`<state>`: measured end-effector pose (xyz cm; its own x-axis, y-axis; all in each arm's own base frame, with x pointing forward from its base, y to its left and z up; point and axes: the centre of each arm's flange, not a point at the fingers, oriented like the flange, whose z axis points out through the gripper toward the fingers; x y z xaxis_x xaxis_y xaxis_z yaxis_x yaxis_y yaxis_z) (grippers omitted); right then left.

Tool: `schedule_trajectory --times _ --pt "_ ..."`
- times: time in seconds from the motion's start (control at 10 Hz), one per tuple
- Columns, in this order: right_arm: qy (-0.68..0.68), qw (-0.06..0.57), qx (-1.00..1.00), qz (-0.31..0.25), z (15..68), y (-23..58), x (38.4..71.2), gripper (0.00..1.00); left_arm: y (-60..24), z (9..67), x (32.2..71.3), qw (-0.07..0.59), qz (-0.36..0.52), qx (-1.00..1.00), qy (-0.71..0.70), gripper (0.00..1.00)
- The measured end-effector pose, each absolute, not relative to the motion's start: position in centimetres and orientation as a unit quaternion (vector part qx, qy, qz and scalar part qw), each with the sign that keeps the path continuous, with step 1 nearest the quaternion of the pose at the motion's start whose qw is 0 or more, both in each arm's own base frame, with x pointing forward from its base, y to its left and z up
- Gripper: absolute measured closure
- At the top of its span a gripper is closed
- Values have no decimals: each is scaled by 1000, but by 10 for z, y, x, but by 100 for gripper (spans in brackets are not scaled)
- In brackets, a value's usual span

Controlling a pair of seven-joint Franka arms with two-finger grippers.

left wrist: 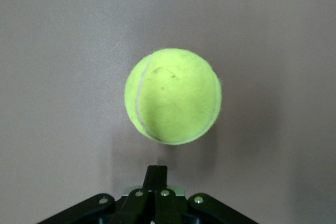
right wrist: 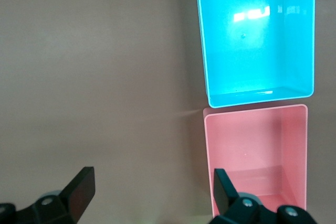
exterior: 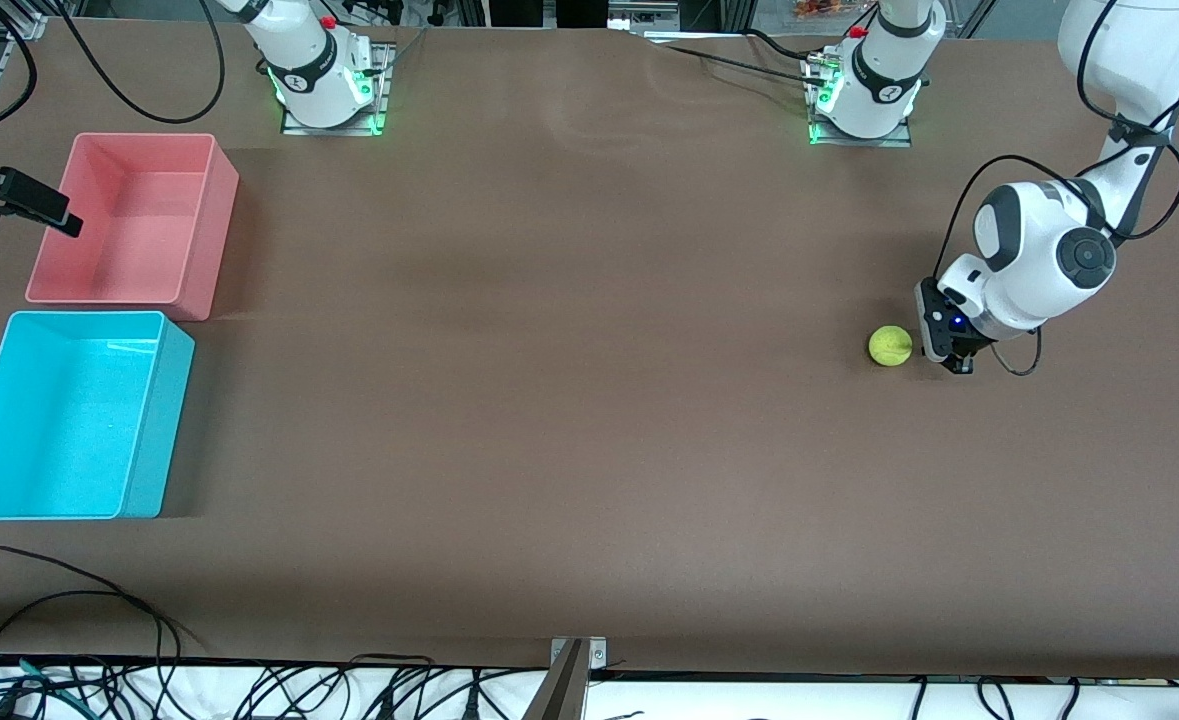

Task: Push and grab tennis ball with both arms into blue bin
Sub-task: 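Lower the left gripper to the table beside the tennis ball, then push the tennis ball with the left gripper toward the right gripper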

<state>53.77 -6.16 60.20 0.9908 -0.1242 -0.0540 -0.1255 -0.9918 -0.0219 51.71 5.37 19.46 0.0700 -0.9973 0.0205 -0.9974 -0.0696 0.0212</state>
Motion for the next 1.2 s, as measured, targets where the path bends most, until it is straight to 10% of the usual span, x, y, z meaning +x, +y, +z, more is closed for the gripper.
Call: schedule_trajectory --times 1.2 --pt "63 13 -998 28 600 -62 539 0 -105 200 542 86 66 813 -571 99"
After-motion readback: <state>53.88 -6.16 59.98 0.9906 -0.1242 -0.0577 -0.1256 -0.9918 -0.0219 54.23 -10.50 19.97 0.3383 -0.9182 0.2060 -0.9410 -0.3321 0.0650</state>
